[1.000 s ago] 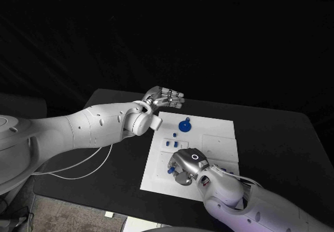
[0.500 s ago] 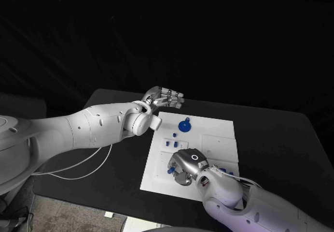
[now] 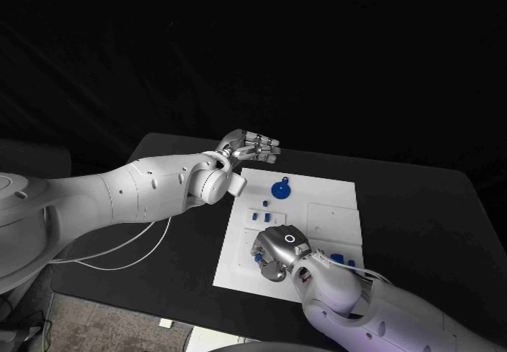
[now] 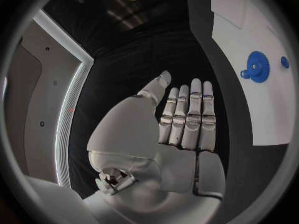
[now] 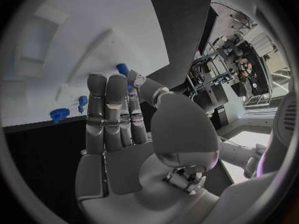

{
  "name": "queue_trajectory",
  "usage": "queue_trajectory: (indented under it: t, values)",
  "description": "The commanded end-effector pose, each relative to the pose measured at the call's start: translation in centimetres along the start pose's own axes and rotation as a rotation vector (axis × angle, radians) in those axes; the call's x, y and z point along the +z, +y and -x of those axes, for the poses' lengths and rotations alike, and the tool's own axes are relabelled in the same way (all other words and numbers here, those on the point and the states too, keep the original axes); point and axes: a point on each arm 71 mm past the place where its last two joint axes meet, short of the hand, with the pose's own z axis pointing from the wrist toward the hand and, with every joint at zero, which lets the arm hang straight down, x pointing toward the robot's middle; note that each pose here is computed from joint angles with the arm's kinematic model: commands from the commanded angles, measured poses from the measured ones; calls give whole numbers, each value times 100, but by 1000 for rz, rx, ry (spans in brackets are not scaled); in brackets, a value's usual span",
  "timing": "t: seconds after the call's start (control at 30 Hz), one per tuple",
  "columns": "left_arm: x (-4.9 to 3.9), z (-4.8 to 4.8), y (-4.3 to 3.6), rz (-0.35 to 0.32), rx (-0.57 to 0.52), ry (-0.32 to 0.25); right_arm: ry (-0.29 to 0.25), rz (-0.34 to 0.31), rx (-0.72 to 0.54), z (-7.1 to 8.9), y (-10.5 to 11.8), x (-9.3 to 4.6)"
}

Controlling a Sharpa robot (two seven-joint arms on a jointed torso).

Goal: Assemble the parts on the task board

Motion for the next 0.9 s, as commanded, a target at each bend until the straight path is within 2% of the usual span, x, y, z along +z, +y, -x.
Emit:
queue_trajectory:
  t: [0.03,0.33,0.57,0.73,0.9]
  values:
    - [7,-26,-12,-4,-12,16,62,-18,-31,-101,5,-14]
    - [10,-34,-13,-4,-13,19,63,-12,-26,-102,56,7]
    - [7,-25,-10,-2,-13,17,69,-28,-3,-122,7,-2]
    - [6,-25,-8,1,-14,20,40,-40,24,-106,-18,-11]
    - [6,-26,-6,4,-15,23,-12,-56,53,-59,-18,-23]
